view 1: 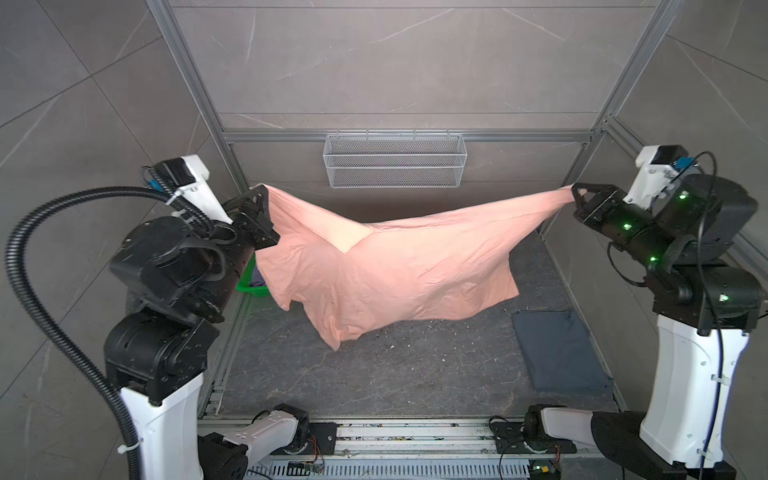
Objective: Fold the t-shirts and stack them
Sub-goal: 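Lift the shirt by the hem corners with both grippers high above the table, then swing the hanging shirt forward and lay it flat with both grippers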
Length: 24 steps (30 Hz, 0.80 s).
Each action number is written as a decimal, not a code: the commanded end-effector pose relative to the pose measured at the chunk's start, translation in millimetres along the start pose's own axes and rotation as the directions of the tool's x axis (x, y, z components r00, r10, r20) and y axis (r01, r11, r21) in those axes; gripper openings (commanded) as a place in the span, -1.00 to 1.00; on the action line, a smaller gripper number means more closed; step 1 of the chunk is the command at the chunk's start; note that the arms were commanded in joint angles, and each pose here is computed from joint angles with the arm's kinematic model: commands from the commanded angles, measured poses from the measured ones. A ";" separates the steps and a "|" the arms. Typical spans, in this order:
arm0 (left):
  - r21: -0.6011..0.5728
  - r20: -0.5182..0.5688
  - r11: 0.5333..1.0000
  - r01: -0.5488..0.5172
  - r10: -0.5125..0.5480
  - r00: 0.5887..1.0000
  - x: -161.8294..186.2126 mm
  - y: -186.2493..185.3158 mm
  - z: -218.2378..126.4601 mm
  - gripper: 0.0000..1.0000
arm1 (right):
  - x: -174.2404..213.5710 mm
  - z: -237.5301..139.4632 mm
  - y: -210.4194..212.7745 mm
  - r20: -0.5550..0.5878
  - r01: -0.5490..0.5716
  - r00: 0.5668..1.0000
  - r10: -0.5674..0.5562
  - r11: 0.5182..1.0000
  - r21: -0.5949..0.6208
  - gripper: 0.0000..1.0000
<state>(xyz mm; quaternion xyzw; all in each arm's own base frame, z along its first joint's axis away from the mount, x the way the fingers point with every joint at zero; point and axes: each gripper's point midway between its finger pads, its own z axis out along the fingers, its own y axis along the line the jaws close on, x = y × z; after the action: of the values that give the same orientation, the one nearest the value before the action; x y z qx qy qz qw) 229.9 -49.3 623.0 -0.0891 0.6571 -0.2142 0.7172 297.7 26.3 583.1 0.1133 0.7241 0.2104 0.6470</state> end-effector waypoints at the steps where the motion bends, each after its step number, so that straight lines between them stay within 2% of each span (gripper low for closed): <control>1: 0.047 0.167 0.994 -0.099 0.090 0.982 -49.4 -16.7 -16.1 -1.00 | -11.2 -0.4 2.0 0.011 0.062 0.998 -0.062 0.998 0.016 -1.00; 6: 0.088 0.317 0.986 -0.140 0.106 0.943 -89.6 -32.2 -33.8 -1.00 | -38.5 -6.2 12.8 0.100 0.070 0.993 -0.070 0.998 0.001 -1.00; 10: 0.101 0.341 0.985 -0.141 0.099 0.935 -94.2 -36.6 -28.9 -1.00 | -42.9 -5.2 11.7 0.126 0.062 0.990 -0.062 0.998 0.005 -1.00; 16: 0.054 0.274 0.988 -0.146 0.127 0.954 -66.0 -30.3 22.1 -1.00 | -21.2 30.3 -8.5 0.064 0.022 0.998 -0.025 0.999 0.047 -1.00; 24: -0.088 0.199 0.976 -0.199 0.213 0.957 -25.0 -13.0 117.7 -1.00 | -5.4 93.5 -33.4 0.033 -0.035 0.999 0.032 0.995 0.092 -1.00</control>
<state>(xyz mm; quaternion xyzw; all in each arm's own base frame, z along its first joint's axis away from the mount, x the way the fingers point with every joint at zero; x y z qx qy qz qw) 323.1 -76.1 652.9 -0.0484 0.6166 -0.1433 0.7726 374.9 15.5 556.9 0.1405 0.7429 0.1842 0.6281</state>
